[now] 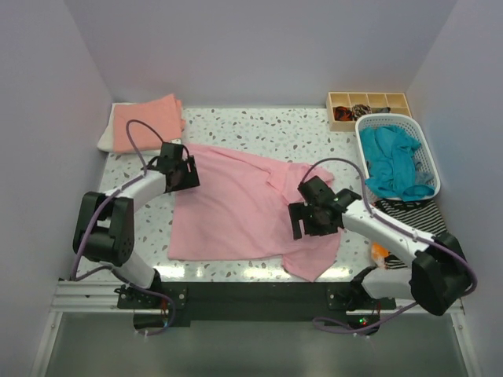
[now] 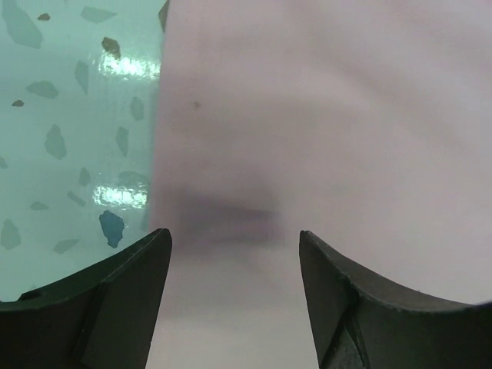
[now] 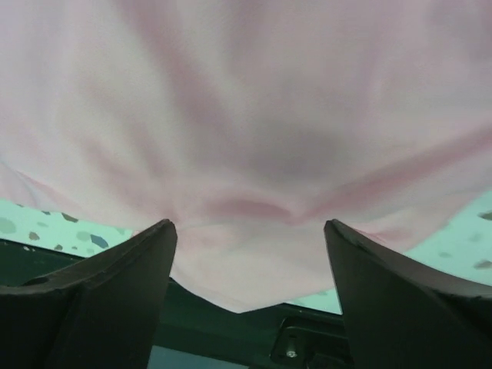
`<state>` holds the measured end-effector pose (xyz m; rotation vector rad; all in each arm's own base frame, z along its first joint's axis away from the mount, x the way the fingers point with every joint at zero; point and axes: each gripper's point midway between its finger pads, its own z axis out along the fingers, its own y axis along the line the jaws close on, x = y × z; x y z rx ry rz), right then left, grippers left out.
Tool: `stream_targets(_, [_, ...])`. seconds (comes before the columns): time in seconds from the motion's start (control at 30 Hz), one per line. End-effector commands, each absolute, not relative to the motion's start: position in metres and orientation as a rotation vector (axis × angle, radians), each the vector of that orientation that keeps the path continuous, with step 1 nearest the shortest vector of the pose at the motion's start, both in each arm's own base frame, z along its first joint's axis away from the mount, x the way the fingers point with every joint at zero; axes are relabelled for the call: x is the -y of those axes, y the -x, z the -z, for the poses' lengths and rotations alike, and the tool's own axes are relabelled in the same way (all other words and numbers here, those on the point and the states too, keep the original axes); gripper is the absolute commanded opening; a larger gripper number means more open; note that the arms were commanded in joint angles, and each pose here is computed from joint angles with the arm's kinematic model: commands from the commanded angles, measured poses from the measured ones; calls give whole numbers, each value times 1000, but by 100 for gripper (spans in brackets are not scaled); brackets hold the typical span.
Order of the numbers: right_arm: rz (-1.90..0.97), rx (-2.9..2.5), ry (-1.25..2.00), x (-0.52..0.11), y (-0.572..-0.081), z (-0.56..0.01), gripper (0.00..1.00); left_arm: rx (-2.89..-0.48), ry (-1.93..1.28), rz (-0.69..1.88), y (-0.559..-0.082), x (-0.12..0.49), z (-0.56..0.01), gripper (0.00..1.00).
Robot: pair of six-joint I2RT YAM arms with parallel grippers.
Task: Fold and stack the t-shirts
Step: Flatten out the tshirt
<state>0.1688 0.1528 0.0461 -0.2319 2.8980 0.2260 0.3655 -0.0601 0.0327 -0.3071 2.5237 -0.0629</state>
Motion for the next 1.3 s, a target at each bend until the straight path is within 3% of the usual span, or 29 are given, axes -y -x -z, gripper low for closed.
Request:
stream_targets(0.0, [-78,-2562,69,-140,-238,-117,88,-2316,233,285,-385,88,-95,72])
stream_targets(0.13, [-235,-2439,-152,-144,-296,-136,86,-2221,226,354,-399,97,-121,73])
stream_targets(0.37, [-532,-2434,-402,-157,-344,-112,76,-2216,240,399,-425,107,-123,73])
stream_targets(0.6, [-729,-2472,-527,-181,-341,-96,69,-2237,228,413,-428,111,-115,73])
stream_targets(0.97, [-638,-2528,-586,-163,-313,-85,68,-2280,235,382,-430,108,-100,73])
stream_targets(1.27, [-675,-2524,-582,-171,-324,-73,65,-2290,236,388,-431,109,-96,73])
